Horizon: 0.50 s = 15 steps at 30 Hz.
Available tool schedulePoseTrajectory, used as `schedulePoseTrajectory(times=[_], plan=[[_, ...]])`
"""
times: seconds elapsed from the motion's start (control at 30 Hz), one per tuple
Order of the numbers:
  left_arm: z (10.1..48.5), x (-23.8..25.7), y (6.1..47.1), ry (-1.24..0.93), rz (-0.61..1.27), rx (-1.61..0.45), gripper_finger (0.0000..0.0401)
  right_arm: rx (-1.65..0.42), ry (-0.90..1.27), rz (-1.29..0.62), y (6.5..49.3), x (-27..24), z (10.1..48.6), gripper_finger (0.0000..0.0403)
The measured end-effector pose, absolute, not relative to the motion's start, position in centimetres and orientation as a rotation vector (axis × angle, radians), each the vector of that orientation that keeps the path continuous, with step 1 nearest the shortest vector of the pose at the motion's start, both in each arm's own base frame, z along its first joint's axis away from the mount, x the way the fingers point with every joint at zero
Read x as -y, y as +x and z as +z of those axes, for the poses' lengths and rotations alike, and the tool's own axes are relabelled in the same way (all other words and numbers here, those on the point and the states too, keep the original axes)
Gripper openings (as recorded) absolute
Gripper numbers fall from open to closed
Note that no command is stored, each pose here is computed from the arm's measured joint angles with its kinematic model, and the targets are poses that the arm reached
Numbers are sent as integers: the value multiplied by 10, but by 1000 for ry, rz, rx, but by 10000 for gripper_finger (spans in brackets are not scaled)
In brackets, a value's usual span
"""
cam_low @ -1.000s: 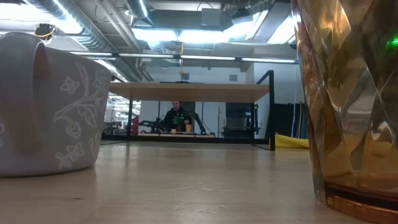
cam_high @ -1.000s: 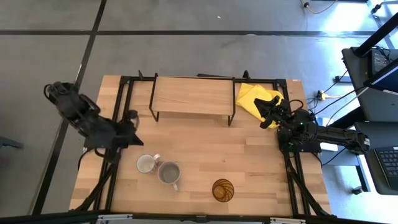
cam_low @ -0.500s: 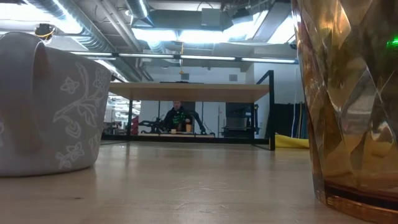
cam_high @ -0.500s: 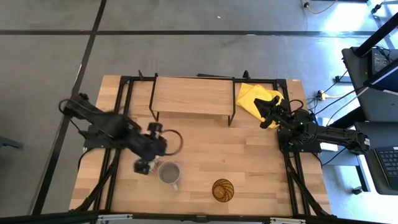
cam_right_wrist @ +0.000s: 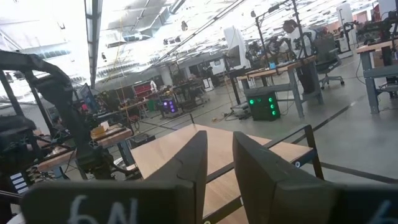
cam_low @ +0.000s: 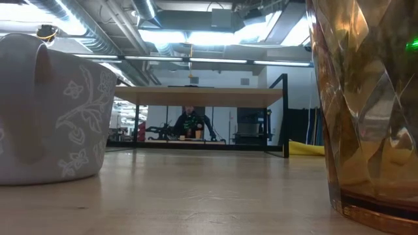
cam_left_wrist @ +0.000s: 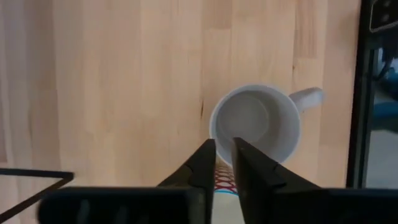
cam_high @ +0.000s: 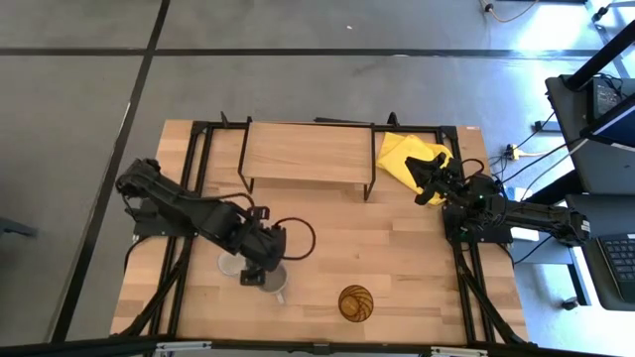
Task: Stack small to large cups/mugs on shelf
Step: Put the gray mug on the shelf
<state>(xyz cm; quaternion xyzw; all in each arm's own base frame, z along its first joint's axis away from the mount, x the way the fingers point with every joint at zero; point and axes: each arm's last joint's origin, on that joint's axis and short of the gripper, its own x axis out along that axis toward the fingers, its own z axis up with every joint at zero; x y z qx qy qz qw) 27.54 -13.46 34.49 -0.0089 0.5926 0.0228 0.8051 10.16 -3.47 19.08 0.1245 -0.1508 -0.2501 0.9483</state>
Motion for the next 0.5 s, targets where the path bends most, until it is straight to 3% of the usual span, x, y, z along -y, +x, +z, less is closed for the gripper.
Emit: schedulePoseTrajectory(times=[0.23,0.5], plan=[[326,142,288,72,38,-1322,107,307,255,-509,102,35,191,78],[286,147,283,210,-4,-1418,129,307,253,-509,102,35,191,78]])
